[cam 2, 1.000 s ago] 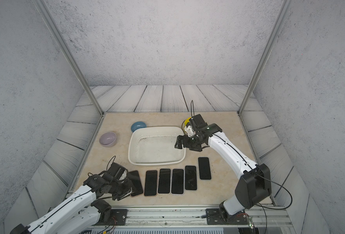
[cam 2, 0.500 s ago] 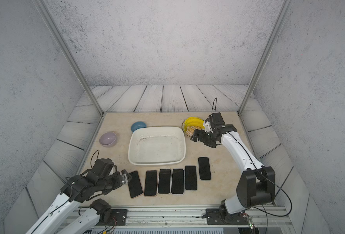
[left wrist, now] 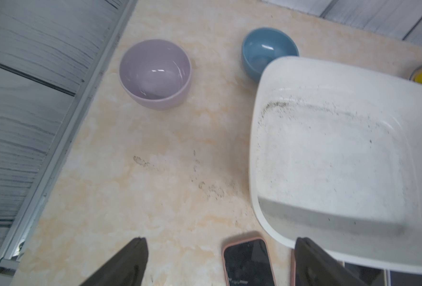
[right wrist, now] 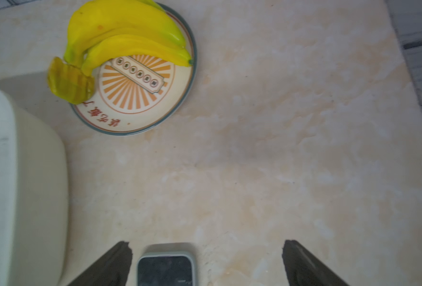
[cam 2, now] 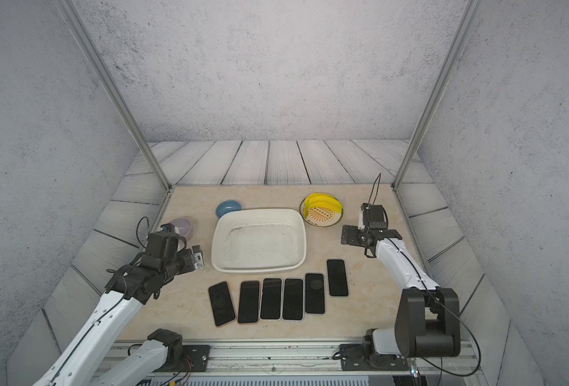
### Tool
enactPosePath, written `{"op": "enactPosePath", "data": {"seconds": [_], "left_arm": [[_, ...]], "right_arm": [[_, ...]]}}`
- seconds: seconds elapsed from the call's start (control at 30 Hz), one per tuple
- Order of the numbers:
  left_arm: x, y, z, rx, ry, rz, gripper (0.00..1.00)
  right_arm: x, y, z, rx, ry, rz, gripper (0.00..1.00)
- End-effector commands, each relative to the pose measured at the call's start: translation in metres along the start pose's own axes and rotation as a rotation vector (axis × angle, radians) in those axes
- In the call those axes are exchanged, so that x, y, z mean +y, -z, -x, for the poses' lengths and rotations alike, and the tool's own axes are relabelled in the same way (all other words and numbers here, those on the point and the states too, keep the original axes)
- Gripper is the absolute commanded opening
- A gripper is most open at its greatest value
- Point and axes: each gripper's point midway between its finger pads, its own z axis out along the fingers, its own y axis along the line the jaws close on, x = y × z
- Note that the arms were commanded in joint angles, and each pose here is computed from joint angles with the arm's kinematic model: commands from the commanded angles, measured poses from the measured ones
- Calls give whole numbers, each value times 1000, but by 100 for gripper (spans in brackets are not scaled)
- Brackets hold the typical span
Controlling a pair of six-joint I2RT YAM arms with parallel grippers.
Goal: Take the phone out of the storage box
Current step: Place the phone at the center of the board, then reset both arms
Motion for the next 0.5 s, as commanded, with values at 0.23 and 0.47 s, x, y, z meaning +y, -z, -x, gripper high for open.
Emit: {"op": "enactPosePath", "data": {"seconds": [0.23, 0.47], "left_arm": [[59, -56, 20, -243, 177, 77, 98], [65, -91, 28, -342, 116, 79, 98]], "right_arm": [[-29, -18, 35, -430, 23, -105, 100], [-44, -29, 16, -512, -20, -151, 100]]}}
